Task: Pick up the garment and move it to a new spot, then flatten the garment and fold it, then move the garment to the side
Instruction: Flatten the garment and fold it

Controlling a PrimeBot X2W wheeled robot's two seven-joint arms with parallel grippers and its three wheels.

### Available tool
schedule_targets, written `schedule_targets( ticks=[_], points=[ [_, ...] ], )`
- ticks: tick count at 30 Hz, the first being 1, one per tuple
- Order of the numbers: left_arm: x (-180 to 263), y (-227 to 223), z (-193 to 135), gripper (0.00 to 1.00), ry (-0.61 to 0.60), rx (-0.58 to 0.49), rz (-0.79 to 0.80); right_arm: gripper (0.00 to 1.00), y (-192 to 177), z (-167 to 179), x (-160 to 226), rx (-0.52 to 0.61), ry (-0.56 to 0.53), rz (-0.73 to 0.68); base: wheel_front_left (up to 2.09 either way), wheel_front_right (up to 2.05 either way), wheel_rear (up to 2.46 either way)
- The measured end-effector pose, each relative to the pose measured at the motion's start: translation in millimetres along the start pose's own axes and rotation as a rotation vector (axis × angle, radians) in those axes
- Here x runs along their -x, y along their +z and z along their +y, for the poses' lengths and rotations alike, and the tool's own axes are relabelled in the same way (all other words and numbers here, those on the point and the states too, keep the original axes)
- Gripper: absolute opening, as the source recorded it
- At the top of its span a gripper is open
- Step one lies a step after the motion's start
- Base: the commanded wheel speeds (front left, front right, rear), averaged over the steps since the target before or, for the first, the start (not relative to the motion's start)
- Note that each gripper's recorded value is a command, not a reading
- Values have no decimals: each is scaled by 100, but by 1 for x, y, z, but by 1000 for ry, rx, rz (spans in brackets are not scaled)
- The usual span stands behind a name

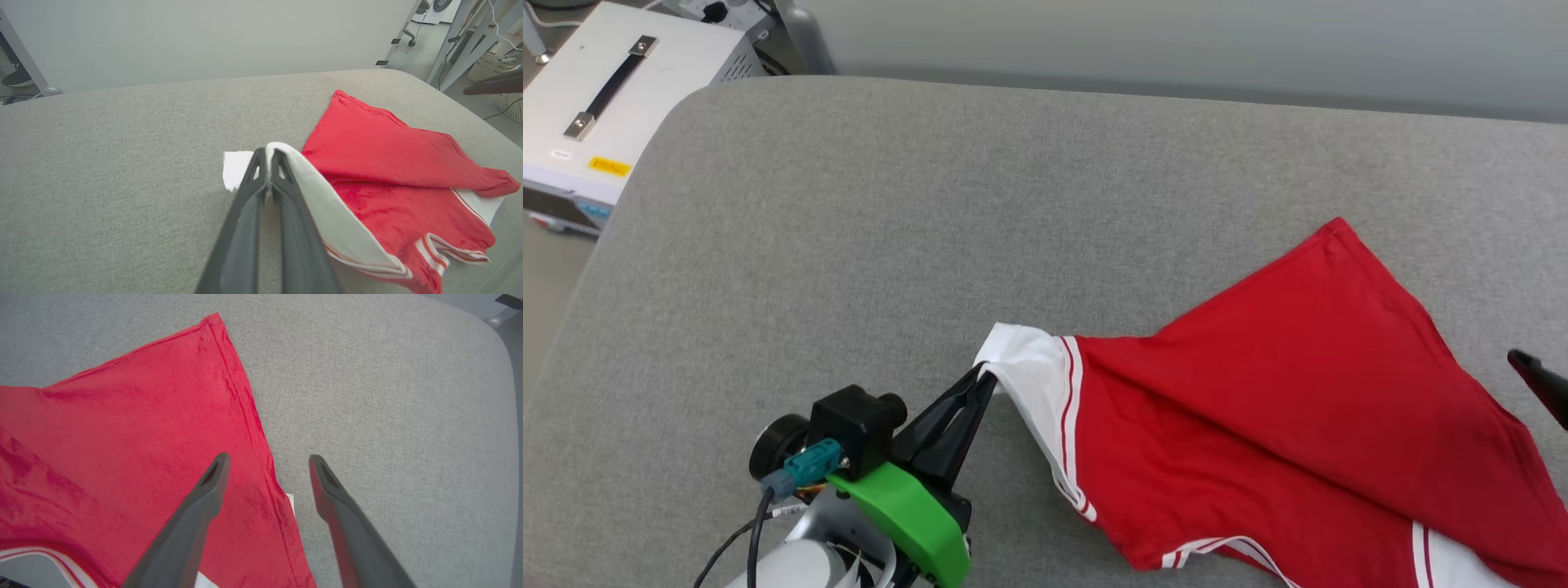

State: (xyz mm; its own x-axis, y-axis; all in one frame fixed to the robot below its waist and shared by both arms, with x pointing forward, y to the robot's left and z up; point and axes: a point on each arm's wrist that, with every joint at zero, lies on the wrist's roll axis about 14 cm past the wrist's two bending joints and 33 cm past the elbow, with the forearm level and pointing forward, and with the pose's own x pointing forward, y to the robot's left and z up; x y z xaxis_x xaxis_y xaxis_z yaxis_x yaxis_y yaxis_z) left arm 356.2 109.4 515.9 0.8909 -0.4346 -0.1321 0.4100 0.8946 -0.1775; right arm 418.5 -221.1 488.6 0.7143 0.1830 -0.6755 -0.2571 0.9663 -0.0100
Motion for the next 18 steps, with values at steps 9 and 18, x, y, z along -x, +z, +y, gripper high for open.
schedule_targets(
  ticks=[9, 18],
  points=[
    [-18, -6, 8, 0, 4, 11, 8, 100, 45, 25, -66, 106, 87, 59, 0, 0, 0],
    [-16, -22, 28, 0, 82, 46, 35, 100, 49, 43, -140, 144, 125, 215, 0, 0, 0]
  ],
)
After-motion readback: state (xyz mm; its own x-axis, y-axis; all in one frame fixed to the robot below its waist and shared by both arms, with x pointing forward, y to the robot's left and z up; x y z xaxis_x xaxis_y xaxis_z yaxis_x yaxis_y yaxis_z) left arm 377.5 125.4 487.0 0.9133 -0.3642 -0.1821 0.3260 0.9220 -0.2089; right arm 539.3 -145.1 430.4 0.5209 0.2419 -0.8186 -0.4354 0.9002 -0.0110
